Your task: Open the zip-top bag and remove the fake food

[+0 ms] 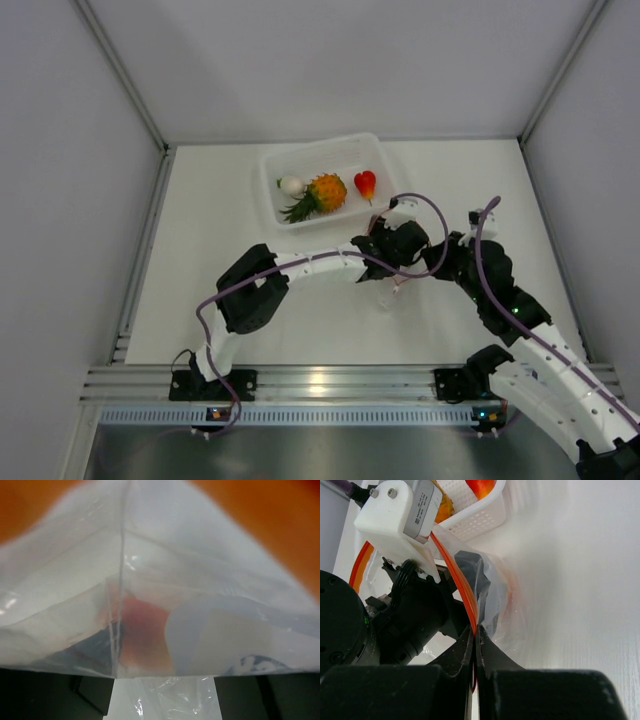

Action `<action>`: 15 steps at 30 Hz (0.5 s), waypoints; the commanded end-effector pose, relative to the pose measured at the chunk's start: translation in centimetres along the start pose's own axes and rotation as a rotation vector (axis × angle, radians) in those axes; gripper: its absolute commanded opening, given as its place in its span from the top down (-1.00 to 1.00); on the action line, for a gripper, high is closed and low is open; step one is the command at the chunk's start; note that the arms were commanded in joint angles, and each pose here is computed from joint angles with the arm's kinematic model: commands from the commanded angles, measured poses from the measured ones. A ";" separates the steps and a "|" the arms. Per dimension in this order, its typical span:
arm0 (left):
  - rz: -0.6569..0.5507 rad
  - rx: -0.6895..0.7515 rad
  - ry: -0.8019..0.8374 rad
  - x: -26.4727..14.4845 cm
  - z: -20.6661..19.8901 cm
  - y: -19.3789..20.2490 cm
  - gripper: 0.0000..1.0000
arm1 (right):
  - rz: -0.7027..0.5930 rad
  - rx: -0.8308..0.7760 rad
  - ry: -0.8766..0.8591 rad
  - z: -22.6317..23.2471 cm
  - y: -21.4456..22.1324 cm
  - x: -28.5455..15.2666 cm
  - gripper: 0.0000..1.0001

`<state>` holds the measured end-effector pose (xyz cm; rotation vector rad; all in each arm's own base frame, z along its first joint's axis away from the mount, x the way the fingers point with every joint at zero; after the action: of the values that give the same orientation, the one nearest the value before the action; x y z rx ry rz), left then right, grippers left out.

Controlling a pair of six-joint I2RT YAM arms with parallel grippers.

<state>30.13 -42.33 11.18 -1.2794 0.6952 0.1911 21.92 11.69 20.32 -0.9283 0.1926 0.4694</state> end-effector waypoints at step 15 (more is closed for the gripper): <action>0.136 0.040 -0.080 3.5 3.5 5.6 -0.51 | -0.040 -0.003 -0.069 1.4 -1.1 0.3 1.00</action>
<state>31.94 -40.21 10.01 -1.2635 0.6248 0.2349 22.06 12.05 19.83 -0.9275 0.1932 0.4903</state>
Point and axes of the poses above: each gripper's point midway between its finger pads, its own x axis out along the fingers, its own z axis along the line the jaws close on, y = z × x, the point moved 3 cm from there along -x, back along the fingers, and after that the axes turned 8 degrees about x, right-handed, at the moved point
